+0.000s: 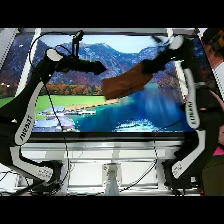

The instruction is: Fold the clothes and pants, and hang the long-sleeved shirts on hangers.

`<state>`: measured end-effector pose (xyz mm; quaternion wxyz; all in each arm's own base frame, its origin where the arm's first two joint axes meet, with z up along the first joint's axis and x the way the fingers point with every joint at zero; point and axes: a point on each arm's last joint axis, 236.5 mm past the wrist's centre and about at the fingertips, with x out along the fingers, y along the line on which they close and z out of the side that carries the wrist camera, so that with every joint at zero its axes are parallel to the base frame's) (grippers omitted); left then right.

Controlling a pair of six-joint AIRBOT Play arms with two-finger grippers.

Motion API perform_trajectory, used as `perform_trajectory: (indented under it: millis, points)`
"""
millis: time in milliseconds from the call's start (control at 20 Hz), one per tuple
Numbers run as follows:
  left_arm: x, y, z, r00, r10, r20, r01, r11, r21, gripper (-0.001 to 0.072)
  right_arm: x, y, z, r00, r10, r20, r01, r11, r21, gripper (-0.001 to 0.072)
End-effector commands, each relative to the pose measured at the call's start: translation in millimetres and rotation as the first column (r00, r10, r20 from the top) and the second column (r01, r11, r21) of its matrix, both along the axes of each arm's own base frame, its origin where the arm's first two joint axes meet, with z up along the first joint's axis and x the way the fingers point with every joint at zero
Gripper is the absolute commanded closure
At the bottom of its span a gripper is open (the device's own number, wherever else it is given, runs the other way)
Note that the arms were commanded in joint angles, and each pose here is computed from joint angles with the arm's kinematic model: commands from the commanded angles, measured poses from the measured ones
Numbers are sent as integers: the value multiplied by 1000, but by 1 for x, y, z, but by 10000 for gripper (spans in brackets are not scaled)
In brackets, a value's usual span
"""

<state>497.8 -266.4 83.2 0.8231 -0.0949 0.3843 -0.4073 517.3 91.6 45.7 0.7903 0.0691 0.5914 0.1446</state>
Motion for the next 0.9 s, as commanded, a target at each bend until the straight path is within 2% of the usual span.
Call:
perform_trajectory:
  millis: [0, 250, 500, 600, 850]
  points:
    - [0, 1, 0, 1000, 1, -1, -1, 1000, 0, 9, -22, -118, 55, 969, -238, 60, 245, 955, -167, 698]
    - [0, 1, 0, 1000, 1, -1, -1, 1000, 0, 9, -112, -247, 108, 865, -501, 33, 488, 824, -287, 697]
    - [0, 1, 0, 1000, 1, -1, -1, 1000, 0, 9, -220, -329, 133, 694, -720, 24, 637, 597, -487, 698]
    - [0, 1, 0, 1000, 1, -1, -1, 1000, 0, 9, -251, -345, 134, 638, -770, 22, 658, 530, -535, 699]
    - [0, 1, 0, 1000, 1, -1, -1, 1000, 0, 9, -296, -345, 113, 579, -814, -55, 651, 501, -570, 698]
